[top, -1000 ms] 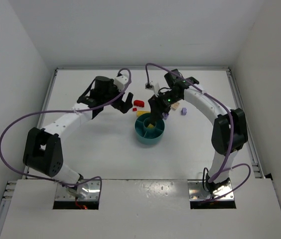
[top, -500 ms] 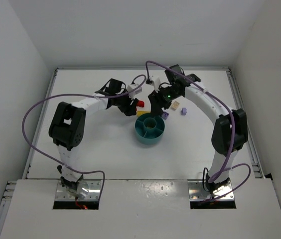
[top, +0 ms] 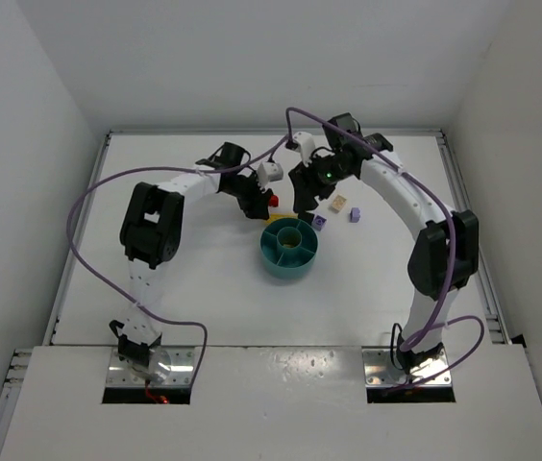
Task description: Sort the legos into containers by color
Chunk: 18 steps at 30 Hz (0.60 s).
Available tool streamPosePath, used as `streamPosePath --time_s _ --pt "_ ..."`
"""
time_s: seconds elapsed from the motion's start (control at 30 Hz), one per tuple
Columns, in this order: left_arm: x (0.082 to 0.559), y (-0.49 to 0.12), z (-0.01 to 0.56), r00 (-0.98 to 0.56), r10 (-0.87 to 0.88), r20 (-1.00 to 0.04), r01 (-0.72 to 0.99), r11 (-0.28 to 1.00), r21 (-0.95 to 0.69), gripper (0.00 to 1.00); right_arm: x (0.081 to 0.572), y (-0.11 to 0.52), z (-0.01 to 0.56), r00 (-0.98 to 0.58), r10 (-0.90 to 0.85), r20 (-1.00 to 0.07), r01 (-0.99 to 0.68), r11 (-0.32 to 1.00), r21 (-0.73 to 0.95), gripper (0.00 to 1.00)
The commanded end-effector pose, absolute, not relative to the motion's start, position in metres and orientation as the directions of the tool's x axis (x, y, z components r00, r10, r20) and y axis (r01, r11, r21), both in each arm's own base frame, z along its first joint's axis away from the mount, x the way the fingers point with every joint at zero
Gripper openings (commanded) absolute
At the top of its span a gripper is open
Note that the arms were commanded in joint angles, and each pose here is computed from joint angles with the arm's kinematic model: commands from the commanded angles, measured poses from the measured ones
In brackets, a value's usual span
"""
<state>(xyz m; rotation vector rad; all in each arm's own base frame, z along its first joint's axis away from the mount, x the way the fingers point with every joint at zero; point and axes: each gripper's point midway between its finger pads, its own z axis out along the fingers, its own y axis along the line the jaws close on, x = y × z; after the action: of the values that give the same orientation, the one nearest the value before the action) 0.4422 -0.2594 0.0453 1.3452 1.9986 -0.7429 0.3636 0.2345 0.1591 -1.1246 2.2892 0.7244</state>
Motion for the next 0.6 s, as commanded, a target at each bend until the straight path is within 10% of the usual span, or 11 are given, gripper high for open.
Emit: streamPosePath --time_s 0.0,0.57 --pt "0.448 -0.266 0.05 -0.238 0.597 -0.766 0.962 0.252 -0.103 0.58 0.384 0.239 0.182 -0.516 -0.533 -0.67 -0.816 0.543 0.197 0.63" --pt "0.423 -0.28 0.03 -0.108 0.729 -0.675 0.994 0.099 -0.052 0.58 0.421 0.216 0.219 -0.598 -0.338 -0.727 -0.709 0.646 0.283 0.71"
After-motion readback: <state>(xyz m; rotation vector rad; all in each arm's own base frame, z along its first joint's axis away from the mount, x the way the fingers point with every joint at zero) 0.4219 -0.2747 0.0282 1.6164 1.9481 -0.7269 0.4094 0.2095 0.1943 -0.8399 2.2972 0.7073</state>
